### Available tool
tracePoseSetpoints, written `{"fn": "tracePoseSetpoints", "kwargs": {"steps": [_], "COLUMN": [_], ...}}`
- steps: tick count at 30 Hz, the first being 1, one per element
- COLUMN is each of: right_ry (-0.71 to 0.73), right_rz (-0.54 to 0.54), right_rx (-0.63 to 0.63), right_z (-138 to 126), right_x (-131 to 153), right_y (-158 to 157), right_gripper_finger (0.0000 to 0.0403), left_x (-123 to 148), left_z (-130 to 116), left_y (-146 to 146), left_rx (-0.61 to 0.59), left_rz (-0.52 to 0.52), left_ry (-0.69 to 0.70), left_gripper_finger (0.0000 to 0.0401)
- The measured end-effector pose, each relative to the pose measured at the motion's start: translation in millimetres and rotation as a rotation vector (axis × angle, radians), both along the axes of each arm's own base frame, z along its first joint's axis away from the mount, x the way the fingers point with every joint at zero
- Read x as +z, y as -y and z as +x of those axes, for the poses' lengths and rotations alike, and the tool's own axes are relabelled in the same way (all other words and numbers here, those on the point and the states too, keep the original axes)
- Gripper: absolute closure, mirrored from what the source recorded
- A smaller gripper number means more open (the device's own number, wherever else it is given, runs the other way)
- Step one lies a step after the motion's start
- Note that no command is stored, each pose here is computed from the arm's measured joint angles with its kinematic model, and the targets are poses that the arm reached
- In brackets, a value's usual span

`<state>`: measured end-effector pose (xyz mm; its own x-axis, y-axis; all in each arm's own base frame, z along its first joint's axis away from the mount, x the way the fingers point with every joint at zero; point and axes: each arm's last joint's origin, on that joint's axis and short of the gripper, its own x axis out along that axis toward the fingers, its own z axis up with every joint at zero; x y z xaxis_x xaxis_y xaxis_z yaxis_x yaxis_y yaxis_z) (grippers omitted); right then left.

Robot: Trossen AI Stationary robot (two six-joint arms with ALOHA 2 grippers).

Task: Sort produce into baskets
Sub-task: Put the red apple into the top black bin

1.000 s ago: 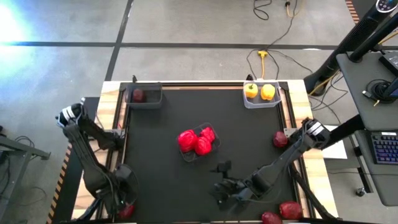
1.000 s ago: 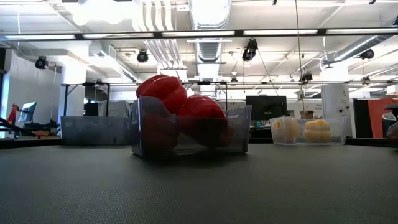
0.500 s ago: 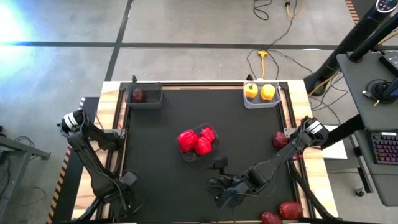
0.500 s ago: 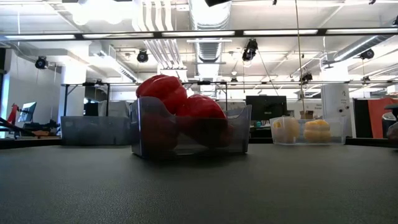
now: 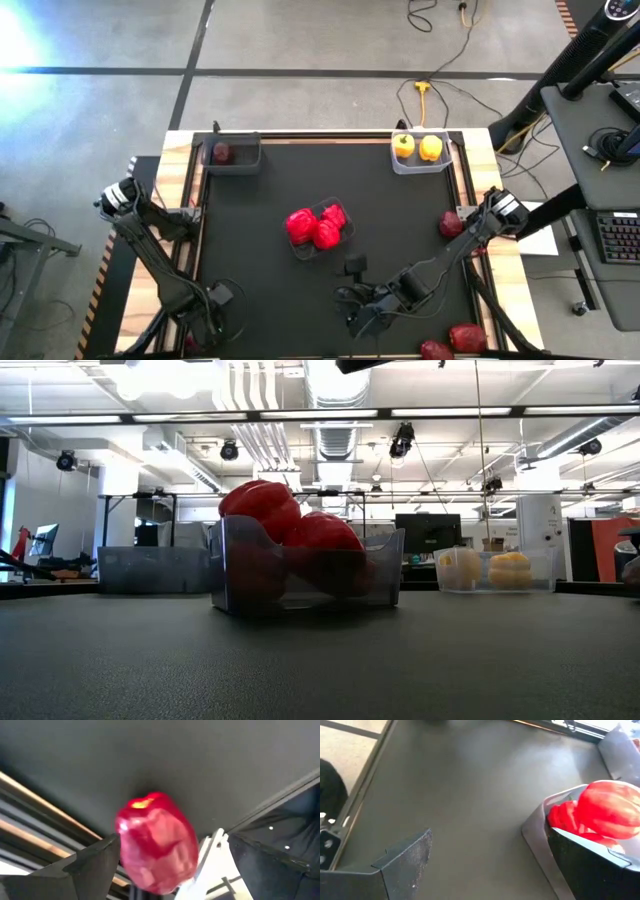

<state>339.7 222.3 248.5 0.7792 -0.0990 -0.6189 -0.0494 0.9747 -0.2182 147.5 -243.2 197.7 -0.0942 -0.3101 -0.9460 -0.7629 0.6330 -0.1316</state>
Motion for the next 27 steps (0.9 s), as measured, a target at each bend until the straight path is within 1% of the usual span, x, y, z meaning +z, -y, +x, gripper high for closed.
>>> {"fn": "tracePoseSetpoints", "kwargs": {"steps": [3,11,14,19,21,25,27], "right_ry": [-0.008,-0.009,-0.01,-0.01,-0.01,-0.01,-0.01], "right_rz": [0.011,0.001,-0.009,-0.015,-0.015,-0.01,-0.01], "right_rx": [0.013,0.021,0.029,0.032,0.032,0.028,0.028], "right_z": [-0.2,0.0,0.1,0.6,0.5,0.5,0.4], "right_x": [-0.2,-0.2,-0.2,-0.1,-0.1,-0.2,-0.2], "right_y": [-0.6,-0.4,-0.3,0.5,0.4,0.4,0.2], "right_gripper_finger": [0.0015,0.0015,0.0015,0.0015,0.0015,0.0015,0.0015], "left_x": [-8.2,-33.1,-38.1,-45.0,-48.0,-49.4,-47.6], "left_z": [1.0,-0.1,-0.7,-4.2,-4.2,-3.9,-4.0], "left_y": [5.1,13.8,16.3,20.6,20.9,21.3,20.3], "left_rx": [0.012,-0.011,-0.019,-0.082,-0.091,-0.1,-0.096], "left_rz": [0.006,0.002,-0.009,-0.018,-0.011,-0.006,0.005], "left_ry": [-0.022,-0.22,-0.261,-0.292,-0.299,-0.296,-0.275], "left_gripper_finger": [0.0046,0.0046,0.0046,0.0049,0.0061,0.0107,0.0111]}}
